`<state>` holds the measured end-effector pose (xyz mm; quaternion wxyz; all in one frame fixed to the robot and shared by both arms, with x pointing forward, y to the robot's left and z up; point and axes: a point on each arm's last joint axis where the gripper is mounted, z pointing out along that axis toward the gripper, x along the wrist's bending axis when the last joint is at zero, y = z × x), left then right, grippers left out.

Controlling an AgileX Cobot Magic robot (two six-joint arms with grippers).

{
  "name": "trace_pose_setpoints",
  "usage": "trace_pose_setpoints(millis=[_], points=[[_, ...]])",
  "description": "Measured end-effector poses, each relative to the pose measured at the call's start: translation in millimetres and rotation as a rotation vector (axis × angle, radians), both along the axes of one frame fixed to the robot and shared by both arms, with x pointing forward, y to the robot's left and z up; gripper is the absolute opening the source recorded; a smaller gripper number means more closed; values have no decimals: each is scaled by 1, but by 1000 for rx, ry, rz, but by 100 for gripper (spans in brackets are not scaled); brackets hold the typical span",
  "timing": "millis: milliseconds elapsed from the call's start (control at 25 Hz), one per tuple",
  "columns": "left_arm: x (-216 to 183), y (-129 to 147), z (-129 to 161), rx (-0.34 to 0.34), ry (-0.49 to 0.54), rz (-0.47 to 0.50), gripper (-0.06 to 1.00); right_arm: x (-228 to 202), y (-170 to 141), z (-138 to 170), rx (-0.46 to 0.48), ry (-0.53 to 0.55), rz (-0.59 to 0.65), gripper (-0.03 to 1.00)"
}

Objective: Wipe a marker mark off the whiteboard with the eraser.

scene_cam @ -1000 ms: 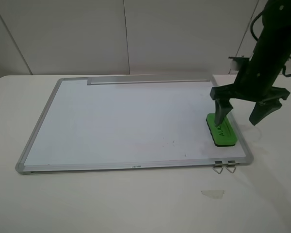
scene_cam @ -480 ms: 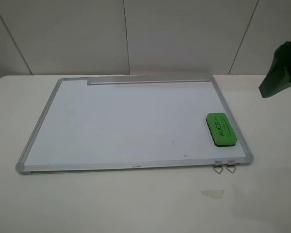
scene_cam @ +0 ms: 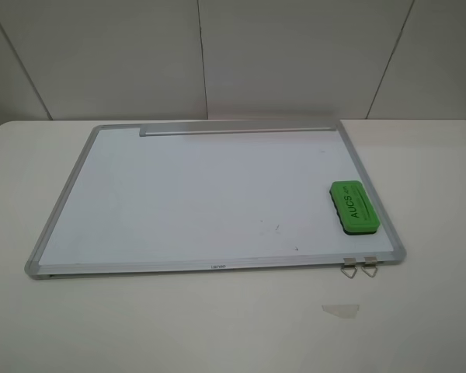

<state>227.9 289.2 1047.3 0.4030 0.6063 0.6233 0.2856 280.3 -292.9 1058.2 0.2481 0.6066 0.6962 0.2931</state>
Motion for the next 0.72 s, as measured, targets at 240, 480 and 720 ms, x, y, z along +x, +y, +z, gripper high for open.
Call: trace_pose_setpoints(millis=[240, 480, 720], points=[[0, 0, 0, 0, 0, 0, 78, -33, -6, 2, 33, -229, 6, 83], [0, 0, 0, 0, 0, 0, 78, -50, -9, 2, 50, -339, 5, 83], [0, 0, 0, 1, 0, 1, 78, -50, -9, 2, 58, -338, 10, 83]])
